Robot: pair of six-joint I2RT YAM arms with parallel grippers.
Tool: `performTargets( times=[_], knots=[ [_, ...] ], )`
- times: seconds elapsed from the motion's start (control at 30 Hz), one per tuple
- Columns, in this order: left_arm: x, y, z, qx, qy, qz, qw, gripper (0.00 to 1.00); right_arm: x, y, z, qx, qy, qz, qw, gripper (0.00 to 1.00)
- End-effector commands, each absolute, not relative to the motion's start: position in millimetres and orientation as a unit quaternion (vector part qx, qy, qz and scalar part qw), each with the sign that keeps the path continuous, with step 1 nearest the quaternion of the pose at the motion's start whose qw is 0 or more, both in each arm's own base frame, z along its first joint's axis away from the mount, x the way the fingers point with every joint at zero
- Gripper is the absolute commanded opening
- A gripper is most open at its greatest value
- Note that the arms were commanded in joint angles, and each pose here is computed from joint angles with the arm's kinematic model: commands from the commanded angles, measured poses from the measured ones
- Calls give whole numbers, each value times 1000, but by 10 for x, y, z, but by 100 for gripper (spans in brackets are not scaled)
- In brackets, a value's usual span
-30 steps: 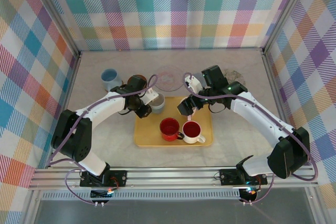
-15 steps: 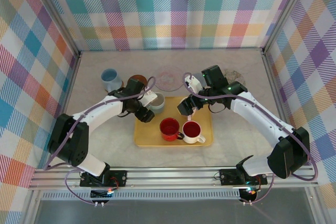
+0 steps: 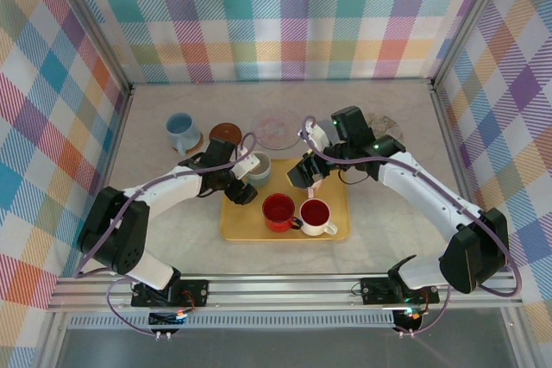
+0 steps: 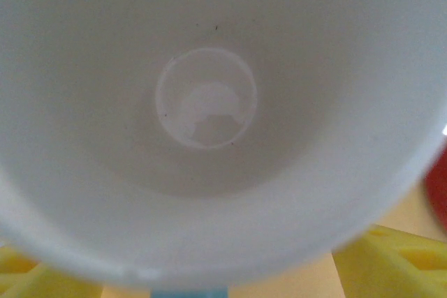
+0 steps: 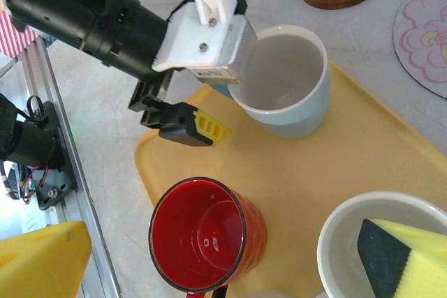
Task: Place the cup by the coaster
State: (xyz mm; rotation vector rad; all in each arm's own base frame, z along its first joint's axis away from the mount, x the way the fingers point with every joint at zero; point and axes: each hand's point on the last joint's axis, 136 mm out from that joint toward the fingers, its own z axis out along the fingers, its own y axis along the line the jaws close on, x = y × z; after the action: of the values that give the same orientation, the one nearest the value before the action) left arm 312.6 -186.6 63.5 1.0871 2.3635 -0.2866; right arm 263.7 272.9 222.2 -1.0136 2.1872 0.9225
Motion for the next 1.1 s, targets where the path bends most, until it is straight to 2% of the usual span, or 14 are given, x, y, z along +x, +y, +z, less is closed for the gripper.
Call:
performTargets(
  times=[0.0,1.07],
  knots=[
    [3188,-1924,606,405,863,-122,275,79,2630,2749,2235,-376,808,358,279,99],
    [3243,-1960,578,405,862,-126,279,36,2673,2735,2189,-372,814,348,279,99]
  ],
)
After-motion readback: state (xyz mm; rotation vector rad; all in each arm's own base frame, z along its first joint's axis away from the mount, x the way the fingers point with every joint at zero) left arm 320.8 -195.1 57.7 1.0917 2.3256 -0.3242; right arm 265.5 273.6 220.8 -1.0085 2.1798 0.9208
